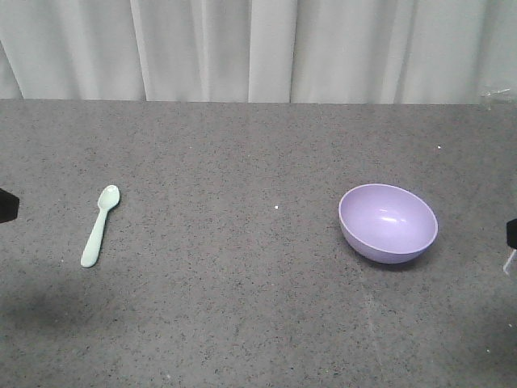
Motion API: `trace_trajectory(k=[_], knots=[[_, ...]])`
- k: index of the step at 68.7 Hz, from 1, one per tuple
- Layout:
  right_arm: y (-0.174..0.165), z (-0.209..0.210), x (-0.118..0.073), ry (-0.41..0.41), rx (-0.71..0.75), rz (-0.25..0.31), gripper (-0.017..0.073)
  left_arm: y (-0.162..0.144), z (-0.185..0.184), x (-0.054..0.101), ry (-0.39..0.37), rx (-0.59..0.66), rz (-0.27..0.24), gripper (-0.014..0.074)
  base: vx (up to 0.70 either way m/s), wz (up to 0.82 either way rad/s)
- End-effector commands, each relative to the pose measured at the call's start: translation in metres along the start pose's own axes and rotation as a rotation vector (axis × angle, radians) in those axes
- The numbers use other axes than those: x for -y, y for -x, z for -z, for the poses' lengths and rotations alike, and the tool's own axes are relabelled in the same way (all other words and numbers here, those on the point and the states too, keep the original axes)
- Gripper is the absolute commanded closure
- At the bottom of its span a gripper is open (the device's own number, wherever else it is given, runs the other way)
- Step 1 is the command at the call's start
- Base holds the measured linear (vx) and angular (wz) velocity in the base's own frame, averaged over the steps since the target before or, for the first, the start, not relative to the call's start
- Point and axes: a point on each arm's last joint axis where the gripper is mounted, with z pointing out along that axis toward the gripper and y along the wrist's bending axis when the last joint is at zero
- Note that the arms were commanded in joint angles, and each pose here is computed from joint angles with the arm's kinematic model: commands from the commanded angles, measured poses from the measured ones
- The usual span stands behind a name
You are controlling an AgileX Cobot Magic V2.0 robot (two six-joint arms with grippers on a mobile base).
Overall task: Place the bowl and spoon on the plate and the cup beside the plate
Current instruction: 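Lower the left gripper onto the spoon handle and close it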
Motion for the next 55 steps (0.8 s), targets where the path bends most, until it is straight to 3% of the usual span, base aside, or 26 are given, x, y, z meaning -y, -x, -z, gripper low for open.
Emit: trace_trajectory(k=[1, 24, 43, 55], knots=[[0.012, 0.009, 0.000, 0.003, 0.102, -0.002, -0.0021, 0.017, -0.003, 0.005, -0.047, 0.078, 0.015, 0.0041, 0.00, 0.00], [0.014, 0.009, 0.000, 0.003, 0.126, -0.002, -0.0021, 0.054, -0.043, 0.008, -0.059, 0.020, 0.001, 0.0043, 0.00, 0.00], [0.014, 0.009, -0.001, 0.009, 0.128, -0.006, -0.0021, 0.072, -0.098, 0.034, -0.094, -0.061, -0.062, 0.0043, 0.00, 0.00], [0.014, 0.009, -0.001, 0.016, 0.128, -0.009, -0.0021, 0.081, -0.132, 0.041, -0.025, -0.108, -0.092, 0.0043, 0.00, 0.00]])
